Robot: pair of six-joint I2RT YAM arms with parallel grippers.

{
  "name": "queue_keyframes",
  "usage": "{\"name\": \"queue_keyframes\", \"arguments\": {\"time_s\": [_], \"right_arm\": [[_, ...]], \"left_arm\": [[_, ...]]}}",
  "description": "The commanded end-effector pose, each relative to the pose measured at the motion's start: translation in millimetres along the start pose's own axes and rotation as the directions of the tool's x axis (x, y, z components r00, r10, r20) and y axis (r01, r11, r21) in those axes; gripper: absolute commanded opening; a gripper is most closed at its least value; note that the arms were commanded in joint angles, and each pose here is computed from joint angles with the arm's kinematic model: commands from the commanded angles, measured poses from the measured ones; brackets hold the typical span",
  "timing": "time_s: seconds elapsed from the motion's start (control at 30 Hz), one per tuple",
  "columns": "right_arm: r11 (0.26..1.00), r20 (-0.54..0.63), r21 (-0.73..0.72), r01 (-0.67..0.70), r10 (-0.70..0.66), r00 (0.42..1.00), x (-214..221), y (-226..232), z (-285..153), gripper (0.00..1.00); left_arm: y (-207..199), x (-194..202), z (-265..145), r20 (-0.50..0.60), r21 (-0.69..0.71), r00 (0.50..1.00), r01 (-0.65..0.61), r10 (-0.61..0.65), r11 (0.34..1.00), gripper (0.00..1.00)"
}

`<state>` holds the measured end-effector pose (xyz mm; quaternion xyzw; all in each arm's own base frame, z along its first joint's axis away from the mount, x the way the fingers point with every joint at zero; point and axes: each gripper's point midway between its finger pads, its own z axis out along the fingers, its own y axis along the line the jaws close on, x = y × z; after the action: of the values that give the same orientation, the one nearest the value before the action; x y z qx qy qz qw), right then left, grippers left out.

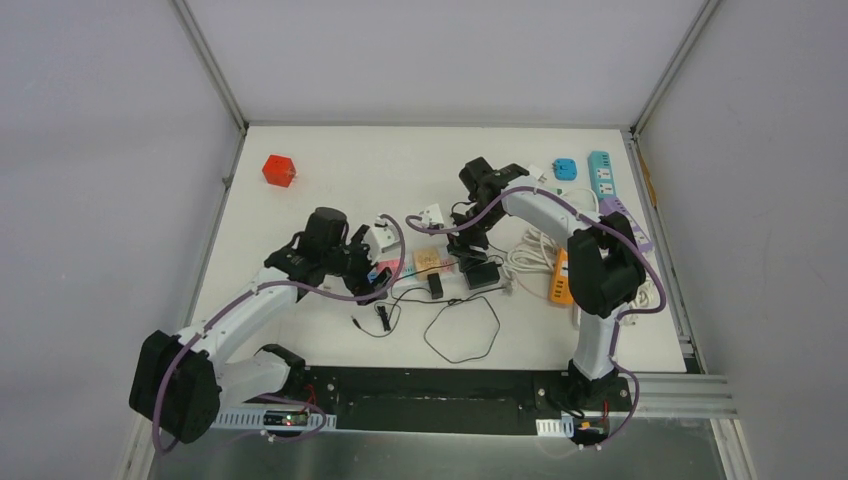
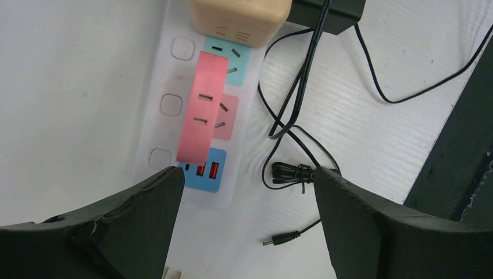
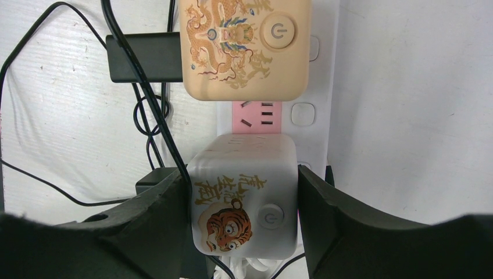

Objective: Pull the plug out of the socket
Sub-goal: Remove the plug from the socket.

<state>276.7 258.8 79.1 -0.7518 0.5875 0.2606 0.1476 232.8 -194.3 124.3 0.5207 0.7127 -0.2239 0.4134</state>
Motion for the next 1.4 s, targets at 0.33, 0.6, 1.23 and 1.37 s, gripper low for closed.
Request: {"name": "queue_keyframes", "arguments": {"time_s": [0.33,0.6,1.23,1.37], "right_arm": [[0.999,-0.078,-0.039,0.004,-0.007,0.997,26,11,-4,0.43],[0.999,-0.066,-0.049,0.005,-0.008,0.998,23,13,-2,0.43],[0.999,-0.066,-0.047,0.005,-0.008,0.998,21,13,2,0.41],[0.999,-0.073,-0.041,0.003,-0.006,0.997,23,12,2,0.4]], "left_arm": [[28,-25,26,0.098,0.02,0.963,-0.254,0.251,0.967,0.7],[28,-24,34,0.139,0.01,0.95,-0.285,0.281,0.958,0.71],[13,-4,50,0.123,0.154,0.934,-0.352,0.335,0.923,0.05],[12,-11,46,0.134,0.142,0.932,-0.355,0.337,0.924,0.0]]}}
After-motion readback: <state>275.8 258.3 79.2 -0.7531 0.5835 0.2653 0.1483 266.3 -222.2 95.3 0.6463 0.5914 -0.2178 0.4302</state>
